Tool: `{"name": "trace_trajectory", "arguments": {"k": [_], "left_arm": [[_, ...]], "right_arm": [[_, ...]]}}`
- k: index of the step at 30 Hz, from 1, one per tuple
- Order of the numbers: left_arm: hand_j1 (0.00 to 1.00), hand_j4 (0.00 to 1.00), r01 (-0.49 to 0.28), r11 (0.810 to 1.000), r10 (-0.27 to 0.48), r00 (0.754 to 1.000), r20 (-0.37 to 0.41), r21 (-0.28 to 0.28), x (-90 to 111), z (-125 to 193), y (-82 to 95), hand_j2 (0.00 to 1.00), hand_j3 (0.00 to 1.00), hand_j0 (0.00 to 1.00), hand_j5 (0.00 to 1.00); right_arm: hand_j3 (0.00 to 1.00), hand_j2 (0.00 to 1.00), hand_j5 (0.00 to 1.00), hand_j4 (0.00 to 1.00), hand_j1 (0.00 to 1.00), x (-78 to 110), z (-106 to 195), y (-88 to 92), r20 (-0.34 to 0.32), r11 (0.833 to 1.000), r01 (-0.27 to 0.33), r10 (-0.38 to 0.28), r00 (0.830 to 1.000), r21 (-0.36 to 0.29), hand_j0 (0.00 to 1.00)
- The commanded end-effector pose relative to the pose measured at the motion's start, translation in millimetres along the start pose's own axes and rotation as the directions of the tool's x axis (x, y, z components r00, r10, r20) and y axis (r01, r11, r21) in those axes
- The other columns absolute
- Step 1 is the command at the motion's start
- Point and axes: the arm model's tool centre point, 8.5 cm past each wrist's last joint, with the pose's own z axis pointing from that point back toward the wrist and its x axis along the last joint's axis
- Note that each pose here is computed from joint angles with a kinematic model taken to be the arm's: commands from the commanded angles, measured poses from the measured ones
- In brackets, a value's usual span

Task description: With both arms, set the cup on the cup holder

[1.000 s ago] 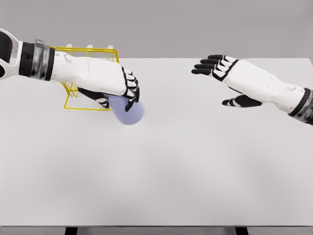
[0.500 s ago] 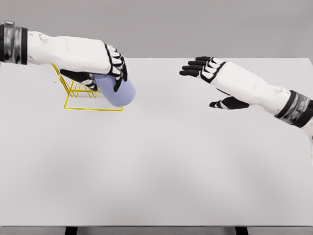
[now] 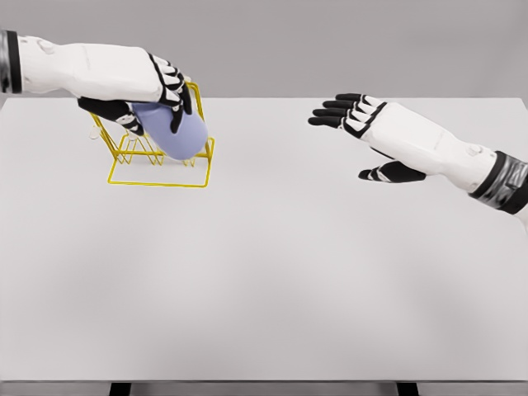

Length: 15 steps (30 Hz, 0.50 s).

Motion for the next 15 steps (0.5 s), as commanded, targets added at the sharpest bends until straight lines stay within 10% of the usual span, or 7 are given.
{"name": "trace_trajectory", "arguments": {"k": [1,15], "left_arm": [[0.46,0.46,-0.006,1.0,0.006,1.0,-0.008,0.003,-2,2,0.0,0.46,0.46,0.46,0.46],[0.46,0.46,-0.063,0.998,0.063,0.995,-0.077,-0.003,-26,10,-13.1,0.46,0.46,0.46,0.46]], "right_arm": [[1.0,1.0,1.0,1.0,1.0,-0.9,2,-1.5,-0.003,1.0,0.001,-0.001,1.0,-0.001,1.0],[1.0,1.0,1.0,1.0,1.0,-1.4,1,-1.5,-0.001,1.0,0.004,-0.004,1.0,0.0,1.0]]}}
